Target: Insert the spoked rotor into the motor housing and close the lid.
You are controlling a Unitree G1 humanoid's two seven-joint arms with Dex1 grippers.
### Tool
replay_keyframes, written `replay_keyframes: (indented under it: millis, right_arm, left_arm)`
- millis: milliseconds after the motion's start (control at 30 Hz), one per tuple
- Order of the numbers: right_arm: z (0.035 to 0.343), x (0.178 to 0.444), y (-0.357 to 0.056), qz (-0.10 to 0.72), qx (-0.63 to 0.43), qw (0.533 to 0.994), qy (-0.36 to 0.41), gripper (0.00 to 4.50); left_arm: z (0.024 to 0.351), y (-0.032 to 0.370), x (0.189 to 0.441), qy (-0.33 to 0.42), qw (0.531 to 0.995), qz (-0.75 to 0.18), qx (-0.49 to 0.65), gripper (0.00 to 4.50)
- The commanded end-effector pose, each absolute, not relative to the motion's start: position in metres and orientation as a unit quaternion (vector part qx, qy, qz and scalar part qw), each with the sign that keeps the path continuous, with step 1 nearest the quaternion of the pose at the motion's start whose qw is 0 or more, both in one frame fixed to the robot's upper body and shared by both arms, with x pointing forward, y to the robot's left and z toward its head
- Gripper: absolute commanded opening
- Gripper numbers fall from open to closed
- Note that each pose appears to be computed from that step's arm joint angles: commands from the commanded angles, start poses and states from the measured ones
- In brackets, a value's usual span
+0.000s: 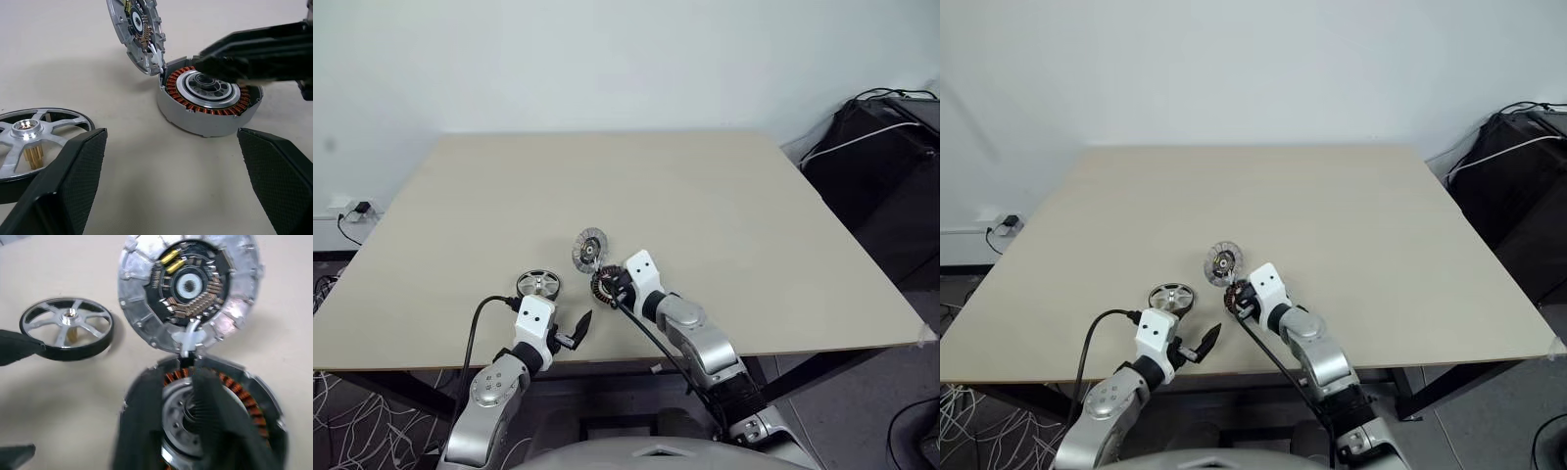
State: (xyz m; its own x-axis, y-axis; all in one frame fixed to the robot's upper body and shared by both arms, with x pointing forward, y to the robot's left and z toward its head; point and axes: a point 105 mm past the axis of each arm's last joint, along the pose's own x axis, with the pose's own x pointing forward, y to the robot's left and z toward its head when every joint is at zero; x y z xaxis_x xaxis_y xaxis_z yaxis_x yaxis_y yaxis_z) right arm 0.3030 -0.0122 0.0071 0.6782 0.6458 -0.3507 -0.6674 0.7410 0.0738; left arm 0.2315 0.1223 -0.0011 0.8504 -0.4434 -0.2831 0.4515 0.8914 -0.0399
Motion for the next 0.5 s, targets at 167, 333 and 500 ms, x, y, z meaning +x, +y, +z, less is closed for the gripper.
replay_keyframes:
  millis: [167,333,500]
  right_arm:
    - [0.029,0.319,0.004,0.349,-0.074,0.919,0.168,0.02]
    - [0.026,0.324,0.005,0.342,-0.099,0.916,0.183,0.02]
    - [0.021,0.328,0.000,0.330,-0.110,0.917,0.194,0.02]
  left_arm:
    - [0.006,0.118,0.236,0.125,0.963,-0.237,0.017,4.50]
    - [0.006,0.118,0.235,0.125,0.964,-0.234,0.015,4.50]
    - [0.006,0.118,0.235,0.124,0.964,-0.233,0.015,4.50]
